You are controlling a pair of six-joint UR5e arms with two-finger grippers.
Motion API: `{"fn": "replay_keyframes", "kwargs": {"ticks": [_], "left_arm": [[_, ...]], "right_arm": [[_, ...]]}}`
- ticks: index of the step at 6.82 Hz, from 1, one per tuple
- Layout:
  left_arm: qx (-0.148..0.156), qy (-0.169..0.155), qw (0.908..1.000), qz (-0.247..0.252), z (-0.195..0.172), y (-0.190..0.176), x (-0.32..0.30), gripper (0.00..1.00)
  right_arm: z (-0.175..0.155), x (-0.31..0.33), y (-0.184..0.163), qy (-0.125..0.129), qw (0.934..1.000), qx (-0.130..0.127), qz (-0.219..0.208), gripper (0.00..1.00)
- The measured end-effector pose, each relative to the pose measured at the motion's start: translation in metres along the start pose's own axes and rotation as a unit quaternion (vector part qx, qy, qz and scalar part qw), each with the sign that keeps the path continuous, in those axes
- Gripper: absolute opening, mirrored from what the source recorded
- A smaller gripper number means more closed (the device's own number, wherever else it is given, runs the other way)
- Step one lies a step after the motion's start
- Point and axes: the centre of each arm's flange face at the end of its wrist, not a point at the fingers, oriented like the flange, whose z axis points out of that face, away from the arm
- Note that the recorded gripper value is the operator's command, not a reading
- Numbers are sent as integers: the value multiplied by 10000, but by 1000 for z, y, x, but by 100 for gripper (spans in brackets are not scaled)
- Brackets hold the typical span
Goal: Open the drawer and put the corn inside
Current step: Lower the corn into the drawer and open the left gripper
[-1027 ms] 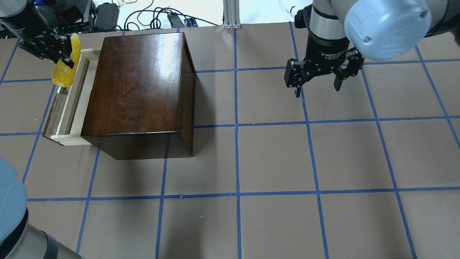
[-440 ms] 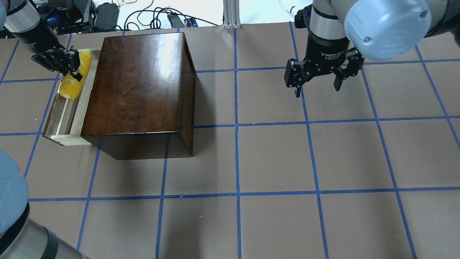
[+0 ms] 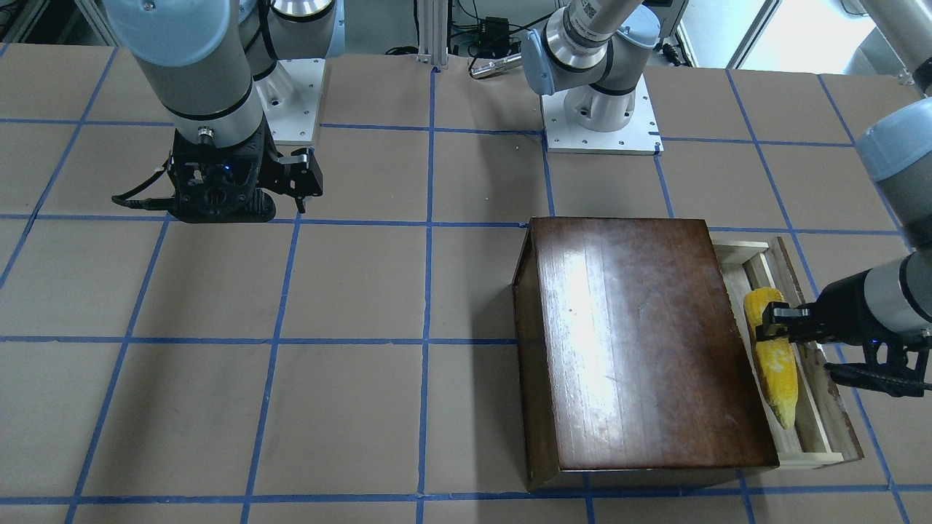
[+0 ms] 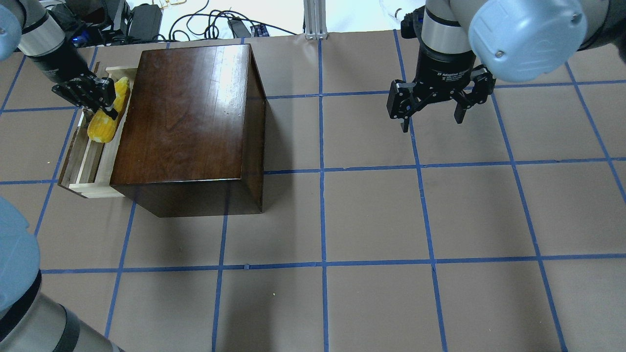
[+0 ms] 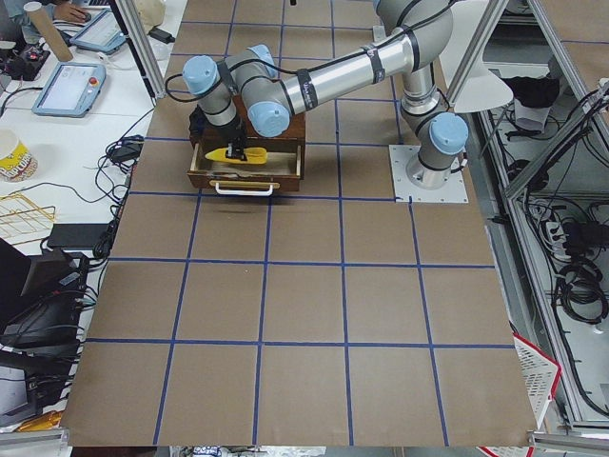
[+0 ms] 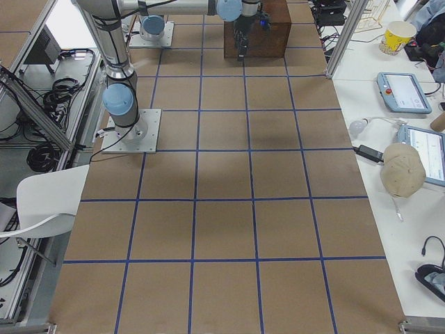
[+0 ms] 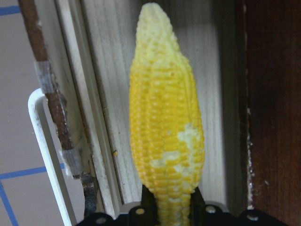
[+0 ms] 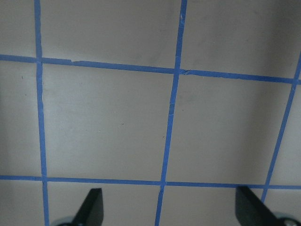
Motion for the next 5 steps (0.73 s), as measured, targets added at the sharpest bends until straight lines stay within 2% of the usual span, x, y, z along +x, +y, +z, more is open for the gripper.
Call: {"fn": "replay_keyframes", "kwargs": {"ticks": [1,2,3,5], "left_arm": [[-35,14,10000,16,7,-2,-1,34],[-71,30,10000,33,12,-3,-3,89],[-97,41,9999,34,15,-4,-3,100],[-100,35,9999,16,15,-4,-3,100]], "right_arm": [[0,0,0,0,10000,0,0,100],[0,0,0,0,10000,0,0,100],[0,0,0,0,10000,0,-1,100],[0,0,0,0,10000,0,-2,100]]}}
